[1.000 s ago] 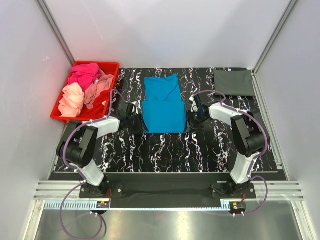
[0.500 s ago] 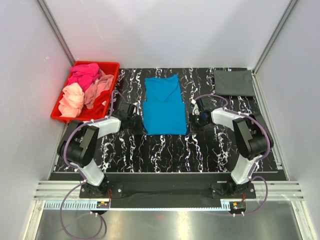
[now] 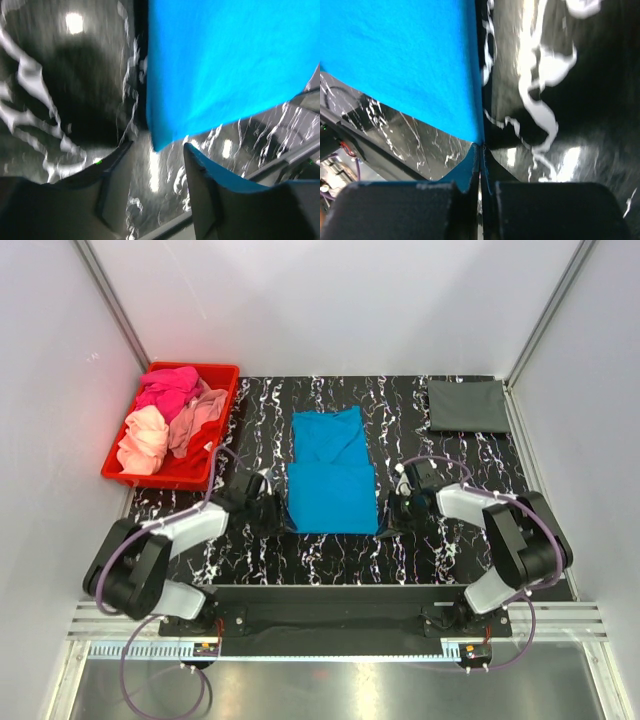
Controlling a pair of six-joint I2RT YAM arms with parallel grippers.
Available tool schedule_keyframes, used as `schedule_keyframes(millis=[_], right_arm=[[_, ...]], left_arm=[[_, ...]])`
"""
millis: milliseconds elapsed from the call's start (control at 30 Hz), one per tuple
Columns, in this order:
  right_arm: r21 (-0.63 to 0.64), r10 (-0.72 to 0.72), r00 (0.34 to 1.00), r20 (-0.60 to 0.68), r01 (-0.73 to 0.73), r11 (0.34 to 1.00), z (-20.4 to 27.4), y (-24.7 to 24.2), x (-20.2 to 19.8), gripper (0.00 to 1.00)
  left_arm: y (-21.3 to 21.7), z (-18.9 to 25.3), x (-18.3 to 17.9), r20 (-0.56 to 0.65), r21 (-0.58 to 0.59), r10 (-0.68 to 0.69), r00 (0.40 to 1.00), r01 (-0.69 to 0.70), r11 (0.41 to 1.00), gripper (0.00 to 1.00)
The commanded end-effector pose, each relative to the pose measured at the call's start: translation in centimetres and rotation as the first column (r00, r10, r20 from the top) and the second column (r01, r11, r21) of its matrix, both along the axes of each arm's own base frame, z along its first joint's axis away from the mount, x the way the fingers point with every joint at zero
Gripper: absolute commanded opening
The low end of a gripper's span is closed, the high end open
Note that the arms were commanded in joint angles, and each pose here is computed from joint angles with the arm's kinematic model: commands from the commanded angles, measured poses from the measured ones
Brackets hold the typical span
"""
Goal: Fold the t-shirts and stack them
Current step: Fold the tshirt
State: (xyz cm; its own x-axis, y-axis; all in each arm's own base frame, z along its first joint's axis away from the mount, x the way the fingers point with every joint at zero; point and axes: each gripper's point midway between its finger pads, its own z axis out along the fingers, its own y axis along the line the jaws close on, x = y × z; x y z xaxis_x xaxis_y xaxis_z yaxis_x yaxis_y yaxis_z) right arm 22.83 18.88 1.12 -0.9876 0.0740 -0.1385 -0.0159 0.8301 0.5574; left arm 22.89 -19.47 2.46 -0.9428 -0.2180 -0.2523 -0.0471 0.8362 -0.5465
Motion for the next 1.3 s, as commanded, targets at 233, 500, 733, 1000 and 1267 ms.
schedule_keyframes(millis=[233,500,733,1000,1267], right_arm=[[0.064,-0.074,0.997,0.024,0.072,0.995,2.5,0.2,-1.6,0.0],[0.048,-0.103,0.995,0.0,0.103,0.994,1.5,-0.3,-2.9,0.0],[0.048,-0.115,0.993,0.003,0.115,0.992,1.7,-0.4,-3.2,0.0],[0.046,-0.123,0.992,0.003,0.123,0.991,1.7,-0.4,-3.0,0.0],[0.033,-0.14,0.99,0.008,0.139,0.99,1.7,-0.8,-3.4,0.0]], left_arm=[[1.6,1.2,-1.9,0.055,0.044,0.024,0.998,-0.027,0.999,0.66],[0.7,-1.7,-3.0,-0.023,0.001,0.028,0.999,-0.028,1.0,0.59],[1.1,-2.5,-3.7,-0.04,0.018,0.037,0.999,-0.036,0.999,0.54],[0.9,-2.6,-4.7,-0.033,0.035,0.023,0.999,-0.022,0.999,0.51],[0.8,-3.1,-4.7,-0.039,0.058,0.03,0.999,-0.027,0.998,0.02]])
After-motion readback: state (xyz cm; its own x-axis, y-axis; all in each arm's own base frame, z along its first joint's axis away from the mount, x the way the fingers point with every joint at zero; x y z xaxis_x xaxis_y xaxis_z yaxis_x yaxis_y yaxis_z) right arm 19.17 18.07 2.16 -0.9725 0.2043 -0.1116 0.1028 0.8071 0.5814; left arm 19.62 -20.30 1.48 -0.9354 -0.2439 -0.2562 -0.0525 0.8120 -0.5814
